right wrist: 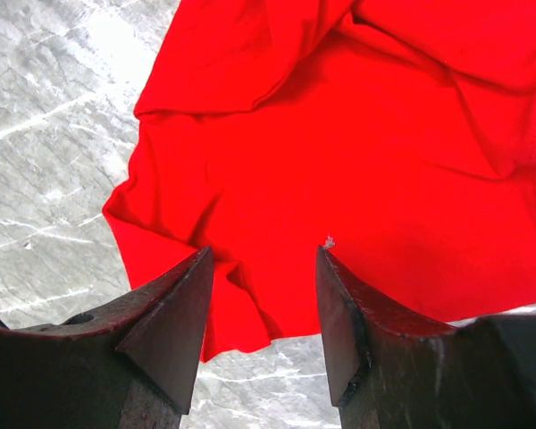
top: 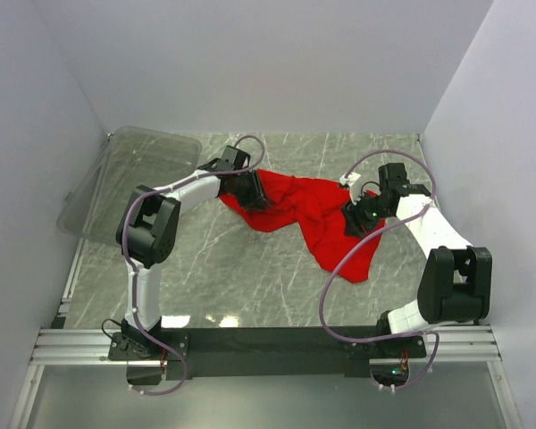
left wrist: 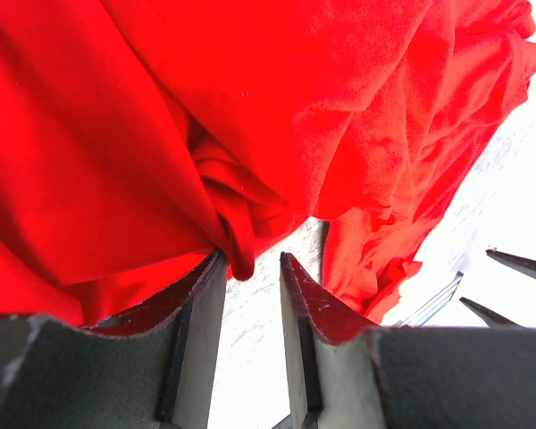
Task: Fold and stack the t-shirts
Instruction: Flatten the tshirt out
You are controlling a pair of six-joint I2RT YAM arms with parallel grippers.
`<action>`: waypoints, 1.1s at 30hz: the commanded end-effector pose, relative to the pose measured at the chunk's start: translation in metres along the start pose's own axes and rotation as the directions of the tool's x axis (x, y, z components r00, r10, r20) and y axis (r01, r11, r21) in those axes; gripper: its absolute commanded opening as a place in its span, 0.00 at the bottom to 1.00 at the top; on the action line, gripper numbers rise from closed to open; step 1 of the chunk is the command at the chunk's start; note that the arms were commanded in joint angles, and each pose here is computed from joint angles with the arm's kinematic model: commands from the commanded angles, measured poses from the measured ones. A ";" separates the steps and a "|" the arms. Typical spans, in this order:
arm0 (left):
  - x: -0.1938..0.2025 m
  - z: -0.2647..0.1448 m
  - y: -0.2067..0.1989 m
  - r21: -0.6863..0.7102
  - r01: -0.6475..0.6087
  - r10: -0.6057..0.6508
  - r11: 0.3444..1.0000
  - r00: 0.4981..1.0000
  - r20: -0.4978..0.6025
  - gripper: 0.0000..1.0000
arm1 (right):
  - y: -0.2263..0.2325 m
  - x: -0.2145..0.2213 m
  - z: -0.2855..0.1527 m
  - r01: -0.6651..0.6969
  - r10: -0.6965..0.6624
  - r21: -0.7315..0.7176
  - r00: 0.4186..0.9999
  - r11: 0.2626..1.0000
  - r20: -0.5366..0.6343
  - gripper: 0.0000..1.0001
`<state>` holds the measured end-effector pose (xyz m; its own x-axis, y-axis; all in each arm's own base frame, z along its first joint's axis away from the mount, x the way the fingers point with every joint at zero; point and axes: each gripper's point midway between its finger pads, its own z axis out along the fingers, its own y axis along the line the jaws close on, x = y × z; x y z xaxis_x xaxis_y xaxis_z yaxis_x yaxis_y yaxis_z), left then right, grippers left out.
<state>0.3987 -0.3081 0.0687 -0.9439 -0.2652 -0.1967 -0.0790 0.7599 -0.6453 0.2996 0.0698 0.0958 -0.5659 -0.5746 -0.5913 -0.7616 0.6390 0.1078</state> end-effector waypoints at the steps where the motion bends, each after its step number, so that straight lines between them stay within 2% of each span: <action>1: -0.013 -0.025 -0.033 0.072 -0.055 0.051 0.996 0.998 0.046 0.36 | 0.000 0.000 0.000 -0.003 0.003 -0.002 1.000 1.000 0.000 0.57; 12: -0.015 -0.026 -0.031 0.052 -0.064 0.061 0.997 0.997 0.049 0.33 | 0.000 -0.001 0.000 -0.002 0.002 -0.008 1.000 1.000 0.002 0.57; 33: -0.012 -0.017 -0.011 -0.020 -0.069 0.069 0.997 0.997 0.024 0.33 | 0.000 -0.001 0.001 -0.006 0.006 -0.011 1.000 1.000 0.004 0.57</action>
<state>0.3961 -0.3033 0.0743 -0.9507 -0.2320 -0.2059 -0.0587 0.7865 -0.6148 0.2994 0.0701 0.0929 -0.5721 -0.5739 -0.5859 -0.7605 0.6387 0.1170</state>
